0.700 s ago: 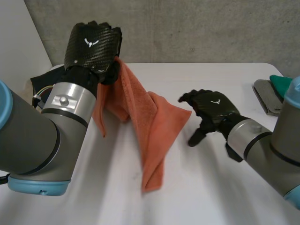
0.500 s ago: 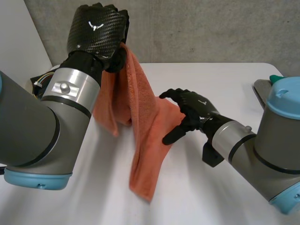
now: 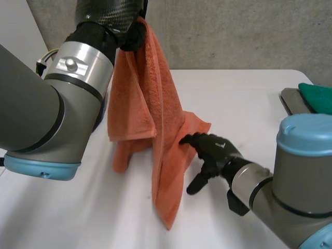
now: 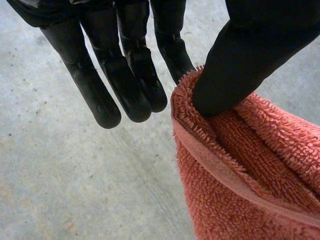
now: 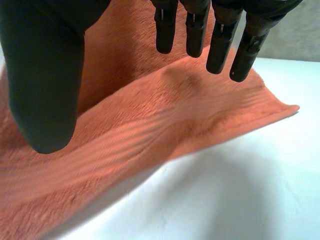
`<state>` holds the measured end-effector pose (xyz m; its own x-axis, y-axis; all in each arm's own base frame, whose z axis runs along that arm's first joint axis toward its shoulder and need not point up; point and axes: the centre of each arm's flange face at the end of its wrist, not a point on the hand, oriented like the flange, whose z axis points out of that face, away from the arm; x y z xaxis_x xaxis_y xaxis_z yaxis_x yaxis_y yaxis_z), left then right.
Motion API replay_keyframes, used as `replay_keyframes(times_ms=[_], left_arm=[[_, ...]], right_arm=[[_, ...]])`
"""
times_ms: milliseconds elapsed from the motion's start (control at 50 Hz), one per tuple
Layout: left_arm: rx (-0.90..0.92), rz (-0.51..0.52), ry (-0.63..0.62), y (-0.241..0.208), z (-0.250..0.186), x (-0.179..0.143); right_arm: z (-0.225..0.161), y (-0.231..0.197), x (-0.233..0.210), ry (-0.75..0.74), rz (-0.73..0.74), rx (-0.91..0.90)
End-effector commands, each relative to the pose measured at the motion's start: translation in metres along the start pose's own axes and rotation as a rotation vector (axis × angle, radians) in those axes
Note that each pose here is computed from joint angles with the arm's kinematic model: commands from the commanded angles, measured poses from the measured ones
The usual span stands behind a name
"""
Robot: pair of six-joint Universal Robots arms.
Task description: Fold the laundry.
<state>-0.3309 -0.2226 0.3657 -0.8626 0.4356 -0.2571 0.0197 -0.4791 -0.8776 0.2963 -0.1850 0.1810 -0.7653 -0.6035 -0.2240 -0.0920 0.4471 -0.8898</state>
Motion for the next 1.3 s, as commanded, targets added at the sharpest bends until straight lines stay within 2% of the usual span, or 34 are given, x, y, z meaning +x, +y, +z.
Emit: replay_keyframes(times_ms=[20,220,320,400,480,560,640,720,780,860,900,980,1060,1200,1300], left_arm=[[-0.045,0.006,0.000,0.014,-0.007,-0.001],[-0.075,0.012,-0.009,0.023,-0.009,-0.005],[-0.085,0.015,-0.018,0.027,-0.009,-0.009],[-0.078,0.017,-0.024,0.023,-0.009,-0.012],[-0.067,0.017,-0.031,0.017,-0.012,-0.015],[-0.066,0.025,-0.050,0.015,-0.014,-0.023],[-0.096,0.033,-0.056,0.022,-0.019,-0.028],[-0.153,0.036,-0.041,0.035,-0.027,-0.026],[-0.199,0.040,-0.028,0.049,-0.033,-0.023],[-0.241,0.047,-0.021,0.068,-0.033,-0.021],[-0.259,0.050,-0.026,0.077,-0.029,-0.021],[-0.253,0.060,-0.070,0.079,-0.018,-0.036],[-0.234,0.062,-0.090,0.077,-0.010,-0.043],[-0.221,0.060,-0.089,0.074,-0.007,-0.042],[-0.223,0.056,-0.084,0.074,-0.008,-0.040]], right_arm=[[0.008,0.029,-0.028,-0.072,-0.116,-0.045],[0.032,0.059,-0.054,-0.070,-0.191,-0.054],[0.046,0.071,-0.051,0.004,-0.272,-0.060],[0.049,0.063,-0.039,0.108,-0.340,-0.023],[0.037,0.020,-0.032,0.162,-0.373,0.112],[0.016,-0.053,0.016,0.317,-0.423,0.262],[0.009,-0.089,0.049,0.399,-0.529,0.316],[0.003,-0.108,0.058,0.417,-0.605,0.353],[-0.001,-0.111,0.056,0.415,-0.611,0.353],[-0.003,-0.092,0.053,0.366,-0.550,0.237],[-0.003,-0.073,0.051,0.329,-0.437,0.151],[-0.010,-0.027,0.025,0.150,-0.211,0.001],[-0.019,0.009,-0.001,-0.014,-0.125,-0.092],[-0.025,0.041,-0.030,-0.114,-0.178,-0.088],[-0.013,0.069,-0.041,-0.075,-0.269,-0.091]])
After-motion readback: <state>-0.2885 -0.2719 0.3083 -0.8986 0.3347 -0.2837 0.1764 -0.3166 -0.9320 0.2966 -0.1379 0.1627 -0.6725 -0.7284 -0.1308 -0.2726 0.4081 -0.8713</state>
